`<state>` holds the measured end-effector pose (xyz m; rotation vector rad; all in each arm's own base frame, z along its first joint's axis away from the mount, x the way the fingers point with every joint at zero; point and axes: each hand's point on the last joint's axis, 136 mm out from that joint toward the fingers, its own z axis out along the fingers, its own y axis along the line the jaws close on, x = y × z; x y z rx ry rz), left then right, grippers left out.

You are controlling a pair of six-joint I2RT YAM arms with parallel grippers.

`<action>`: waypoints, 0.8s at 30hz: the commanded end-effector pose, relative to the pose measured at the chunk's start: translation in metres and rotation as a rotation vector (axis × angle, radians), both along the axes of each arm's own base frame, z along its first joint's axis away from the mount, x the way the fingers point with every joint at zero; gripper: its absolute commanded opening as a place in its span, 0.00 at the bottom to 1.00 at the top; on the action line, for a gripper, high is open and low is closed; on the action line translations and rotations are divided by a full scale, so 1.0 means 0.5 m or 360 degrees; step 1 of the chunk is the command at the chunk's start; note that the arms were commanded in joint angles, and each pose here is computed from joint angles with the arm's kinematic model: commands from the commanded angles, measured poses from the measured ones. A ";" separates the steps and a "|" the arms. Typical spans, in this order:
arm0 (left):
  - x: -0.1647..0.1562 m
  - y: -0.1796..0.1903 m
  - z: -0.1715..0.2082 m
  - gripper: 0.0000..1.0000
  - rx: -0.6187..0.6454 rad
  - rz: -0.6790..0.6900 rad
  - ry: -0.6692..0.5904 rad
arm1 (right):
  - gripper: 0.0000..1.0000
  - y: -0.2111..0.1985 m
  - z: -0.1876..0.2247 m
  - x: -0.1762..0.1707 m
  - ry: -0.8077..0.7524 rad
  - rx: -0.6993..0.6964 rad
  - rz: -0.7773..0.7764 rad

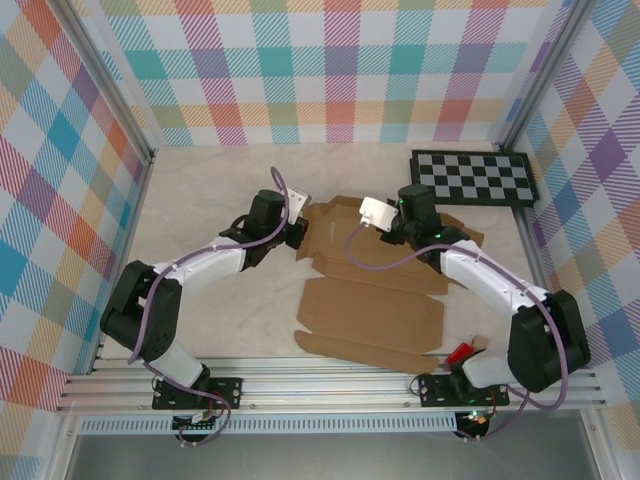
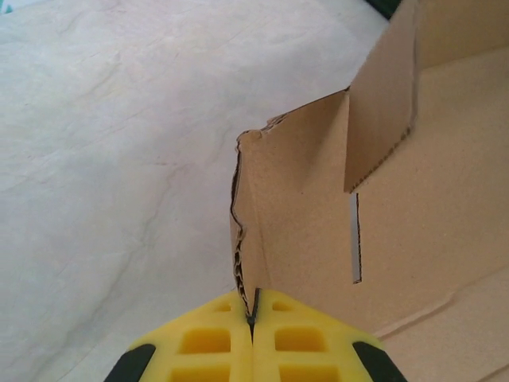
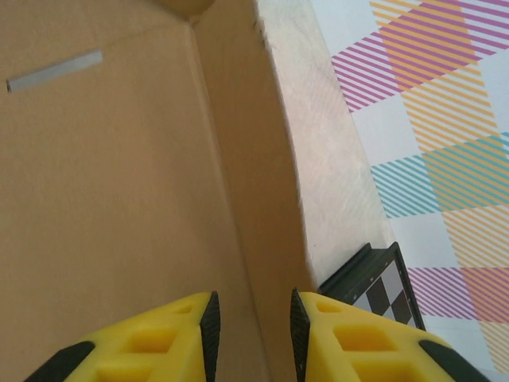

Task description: Fold the paper box

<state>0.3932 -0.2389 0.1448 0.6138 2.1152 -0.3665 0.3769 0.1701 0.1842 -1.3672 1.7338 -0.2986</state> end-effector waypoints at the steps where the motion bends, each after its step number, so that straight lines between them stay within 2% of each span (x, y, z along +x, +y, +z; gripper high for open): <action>1: 0.006 -0.002 0.060 0.00 -0.0014 -0.0030 -0.0193 | 0.34 -0.008 0.033 -0.018 0.0041 0.0051 0.0126; 4: 0.003 -0.006 0.060 0.00 -0.0030 -0.0048 -0.0193 | 0.36 -0.022 0.037 -0.016 0.0091 0.0103 0.0145; 7: 0.000 -0.010 0.064 0.00 -0.0045 -0.0066 -0.0193 | 0.45 -0.015 0.053 -0.023 0.0187 0.0205 0.0242; 14: -0.003 -0.011 0.072 0.00 -0.0056 -0.0072 -0.0202 | 0.46 0.017 0.068 -0.017 0.0290 0.0206 0.0514; 24: -0.006 -0.015 0.077 0.00 -0.0074 -0.0086 -0.0205 | 0.43 0.012 0.034 0.029 0.0389 0.0109 0.0486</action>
